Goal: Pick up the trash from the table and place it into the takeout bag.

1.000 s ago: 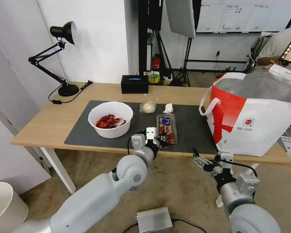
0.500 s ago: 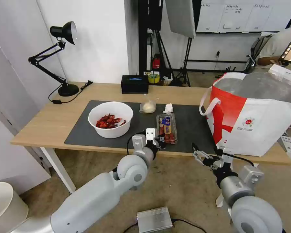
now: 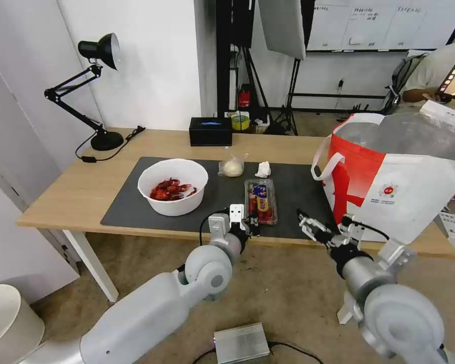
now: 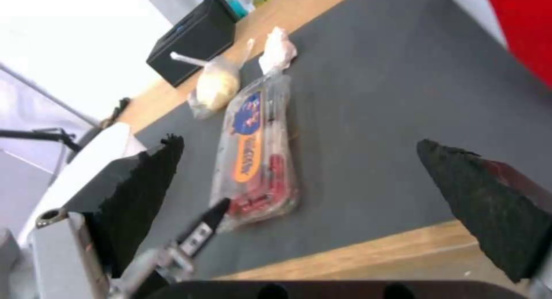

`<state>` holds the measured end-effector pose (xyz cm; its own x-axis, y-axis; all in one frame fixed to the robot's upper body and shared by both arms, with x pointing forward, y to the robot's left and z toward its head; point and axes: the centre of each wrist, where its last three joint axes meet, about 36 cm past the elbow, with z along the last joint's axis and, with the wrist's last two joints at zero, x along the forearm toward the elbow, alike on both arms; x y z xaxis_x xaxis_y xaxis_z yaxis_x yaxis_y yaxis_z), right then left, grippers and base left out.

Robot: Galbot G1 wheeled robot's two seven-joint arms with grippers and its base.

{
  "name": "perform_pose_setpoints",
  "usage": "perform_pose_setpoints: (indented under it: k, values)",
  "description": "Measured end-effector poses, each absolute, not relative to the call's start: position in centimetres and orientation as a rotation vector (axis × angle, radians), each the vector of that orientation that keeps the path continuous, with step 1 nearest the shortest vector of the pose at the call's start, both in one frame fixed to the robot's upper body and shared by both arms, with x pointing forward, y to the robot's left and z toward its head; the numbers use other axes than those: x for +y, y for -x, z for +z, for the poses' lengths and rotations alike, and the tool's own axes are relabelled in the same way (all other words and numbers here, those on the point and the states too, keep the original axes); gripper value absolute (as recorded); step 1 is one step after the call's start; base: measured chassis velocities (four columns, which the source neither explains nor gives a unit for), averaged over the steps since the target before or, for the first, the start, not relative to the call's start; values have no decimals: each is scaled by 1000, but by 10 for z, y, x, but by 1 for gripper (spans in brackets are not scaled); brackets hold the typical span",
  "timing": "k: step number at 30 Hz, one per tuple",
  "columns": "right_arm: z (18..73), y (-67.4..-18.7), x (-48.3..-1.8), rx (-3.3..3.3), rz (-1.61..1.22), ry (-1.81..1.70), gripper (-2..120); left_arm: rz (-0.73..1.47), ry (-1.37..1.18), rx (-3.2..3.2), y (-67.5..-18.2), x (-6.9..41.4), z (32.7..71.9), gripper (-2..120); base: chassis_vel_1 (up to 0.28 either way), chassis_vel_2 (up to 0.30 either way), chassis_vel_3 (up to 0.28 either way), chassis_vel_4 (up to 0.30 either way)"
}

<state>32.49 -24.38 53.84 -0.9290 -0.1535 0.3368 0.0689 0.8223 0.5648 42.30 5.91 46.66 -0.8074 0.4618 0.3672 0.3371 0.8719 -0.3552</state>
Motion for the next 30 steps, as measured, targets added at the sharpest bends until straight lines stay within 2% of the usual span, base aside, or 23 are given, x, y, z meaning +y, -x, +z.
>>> perform_pose_setpoints:
  k: [11, 30]
  values:
    - [545, -349, -259, -2564, -955, -28, 100, 348, 644, -2567, -424, 33, 461, 0, 0, 0, 0, 0]
    - [544, -354, -259, -2534, -971, -58, 100, 381, 587, -2609, -432, 51, 468, 0, 0, 0, 0, 0]
